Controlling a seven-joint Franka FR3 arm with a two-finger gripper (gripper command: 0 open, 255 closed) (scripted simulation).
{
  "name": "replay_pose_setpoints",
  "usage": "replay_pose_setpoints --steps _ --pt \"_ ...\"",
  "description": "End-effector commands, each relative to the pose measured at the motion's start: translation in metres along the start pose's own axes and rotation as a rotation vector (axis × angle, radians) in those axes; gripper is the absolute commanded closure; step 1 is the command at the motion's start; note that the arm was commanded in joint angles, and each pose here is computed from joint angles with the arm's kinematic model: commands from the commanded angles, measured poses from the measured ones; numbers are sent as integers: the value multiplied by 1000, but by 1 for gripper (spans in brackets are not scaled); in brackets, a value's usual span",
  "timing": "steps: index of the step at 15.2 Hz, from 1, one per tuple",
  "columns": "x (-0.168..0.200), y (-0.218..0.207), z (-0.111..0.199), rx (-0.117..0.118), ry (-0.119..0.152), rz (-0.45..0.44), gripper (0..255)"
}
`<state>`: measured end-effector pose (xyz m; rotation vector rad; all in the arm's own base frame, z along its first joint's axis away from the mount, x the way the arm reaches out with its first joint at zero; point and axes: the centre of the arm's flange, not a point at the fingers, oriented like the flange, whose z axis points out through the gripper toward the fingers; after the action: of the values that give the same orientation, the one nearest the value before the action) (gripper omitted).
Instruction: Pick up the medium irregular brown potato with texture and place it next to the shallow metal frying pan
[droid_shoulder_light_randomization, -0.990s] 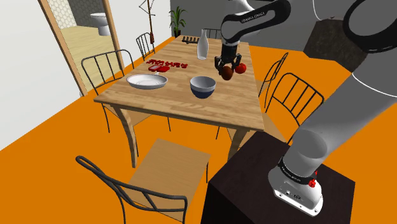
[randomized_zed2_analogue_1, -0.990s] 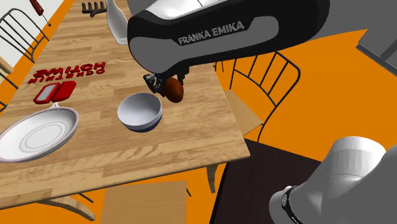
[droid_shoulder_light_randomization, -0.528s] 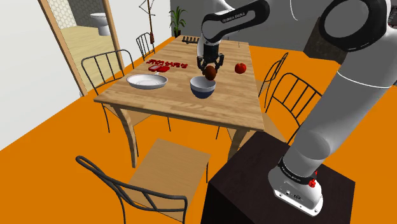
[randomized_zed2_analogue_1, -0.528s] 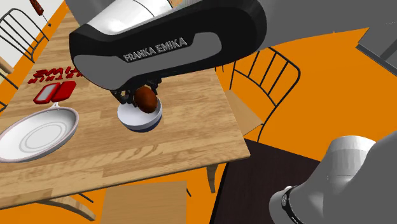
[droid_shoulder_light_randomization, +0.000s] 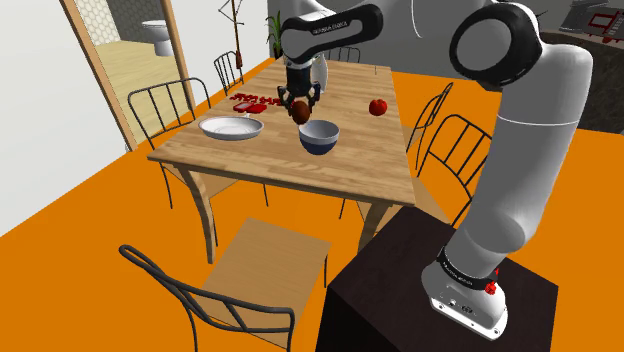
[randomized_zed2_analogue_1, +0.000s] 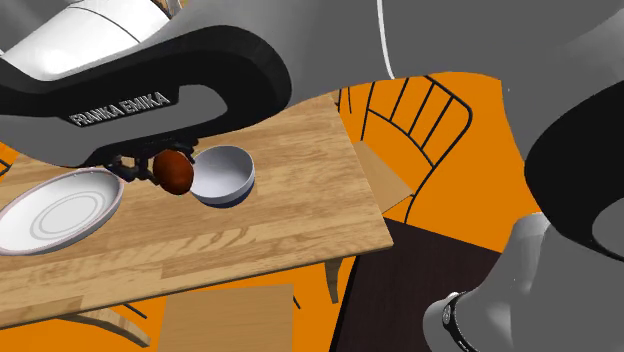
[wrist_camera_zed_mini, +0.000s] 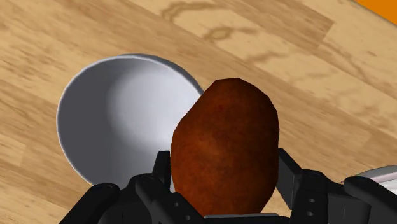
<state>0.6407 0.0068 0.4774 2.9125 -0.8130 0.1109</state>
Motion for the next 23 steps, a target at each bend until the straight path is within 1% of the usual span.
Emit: replay_pose_setpoints --steps 1,11,23 --pt "4 -27 0 0 0 1 255" --pt "37 -158 -9 0 0 1 255" --pt "30 -164 54 0 0 1 255"
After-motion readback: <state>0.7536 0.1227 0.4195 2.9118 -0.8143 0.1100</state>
